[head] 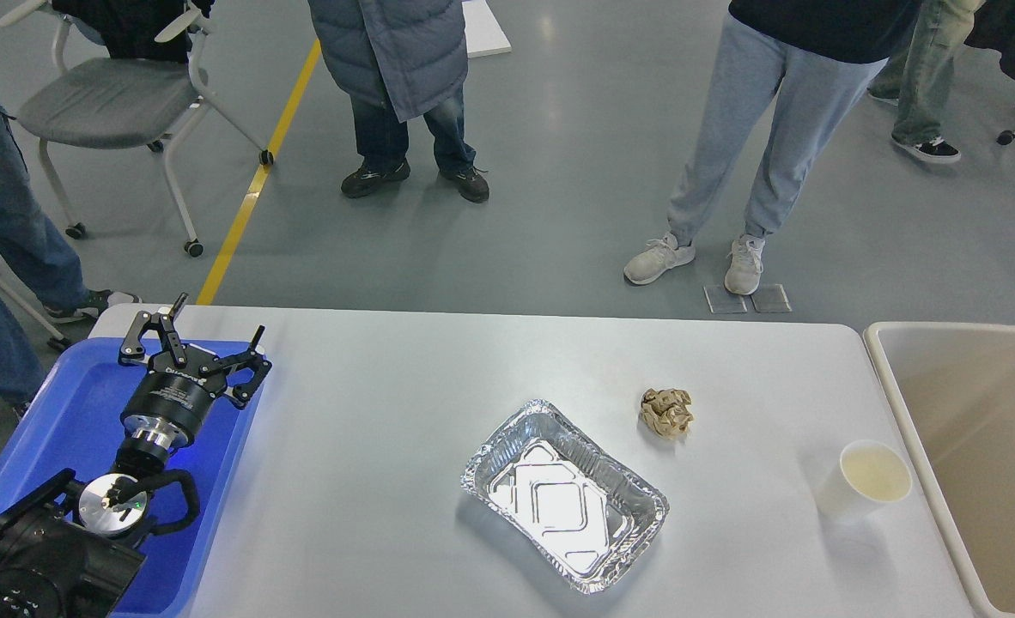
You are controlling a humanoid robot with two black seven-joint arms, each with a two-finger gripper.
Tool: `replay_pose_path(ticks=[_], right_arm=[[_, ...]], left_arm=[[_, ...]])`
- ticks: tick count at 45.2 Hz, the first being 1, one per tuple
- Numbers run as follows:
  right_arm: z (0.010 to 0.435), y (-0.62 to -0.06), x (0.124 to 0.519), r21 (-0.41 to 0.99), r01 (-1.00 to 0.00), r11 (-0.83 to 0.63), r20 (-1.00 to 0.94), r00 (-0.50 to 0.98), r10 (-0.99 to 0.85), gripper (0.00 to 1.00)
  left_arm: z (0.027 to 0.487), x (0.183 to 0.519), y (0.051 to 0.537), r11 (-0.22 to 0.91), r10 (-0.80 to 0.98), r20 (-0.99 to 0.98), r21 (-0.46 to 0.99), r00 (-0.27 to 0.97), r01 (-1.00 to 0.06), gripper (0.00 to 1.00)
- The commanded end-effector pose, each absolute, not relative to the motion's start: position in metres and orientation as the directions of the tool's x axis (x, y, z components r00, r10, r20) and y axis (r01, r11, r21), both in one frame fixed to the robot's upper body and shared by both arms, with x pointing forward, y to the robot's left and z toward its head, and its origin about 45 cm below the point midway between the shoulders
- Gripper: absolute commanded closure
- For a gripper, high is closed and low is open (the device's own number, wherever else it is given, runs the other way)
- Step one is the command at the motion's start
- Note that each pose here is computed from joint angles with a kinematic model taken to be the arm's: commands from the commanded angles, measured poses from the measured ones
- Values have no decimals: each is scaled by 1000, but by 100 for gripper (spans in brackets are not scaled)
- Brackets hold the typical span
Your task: Tidy desktop
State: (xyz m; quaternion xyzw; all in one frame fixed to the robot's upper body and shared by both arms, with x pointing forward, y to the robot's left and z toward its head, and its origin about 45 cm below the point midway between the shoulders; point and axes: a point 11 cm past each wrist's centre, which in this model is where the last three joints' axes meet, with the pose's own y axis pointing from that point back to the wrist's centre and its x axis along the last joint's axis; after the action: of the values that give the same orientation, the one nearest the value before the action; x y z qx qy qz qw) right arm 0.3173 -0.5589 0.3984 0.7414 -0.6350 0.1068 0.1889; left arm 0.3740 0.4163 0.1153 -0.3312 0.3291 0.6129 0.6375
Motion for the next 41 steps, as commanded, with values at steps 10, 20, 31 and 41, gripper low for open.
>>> replay_pose_path(ticks=[10, 20, 31, 41], right_arm=[[473, -556, 294, 306, -923, -233, 679, 383, -627, 0], [524, -542, 309, 191, -939, -284, 725, 331, -604, 0], [559, -501, 343, 178, -906, -383, 779, 368, -508, 0], [574, -472, 395, 345, -885, -312, 841, 439, -316, 0]], left_arm=[[115, 374, 416, 31, 564, -825, -18, 32, -999, 0], [115, 374, 416, 31, 564, -825, -18, 32, -999, 0], [115, 374, 416, 32, 564, -825, -19, 34, -999, 0], [115, 374, 416, 30, 563, -826, -18, 32, -999, 0]])
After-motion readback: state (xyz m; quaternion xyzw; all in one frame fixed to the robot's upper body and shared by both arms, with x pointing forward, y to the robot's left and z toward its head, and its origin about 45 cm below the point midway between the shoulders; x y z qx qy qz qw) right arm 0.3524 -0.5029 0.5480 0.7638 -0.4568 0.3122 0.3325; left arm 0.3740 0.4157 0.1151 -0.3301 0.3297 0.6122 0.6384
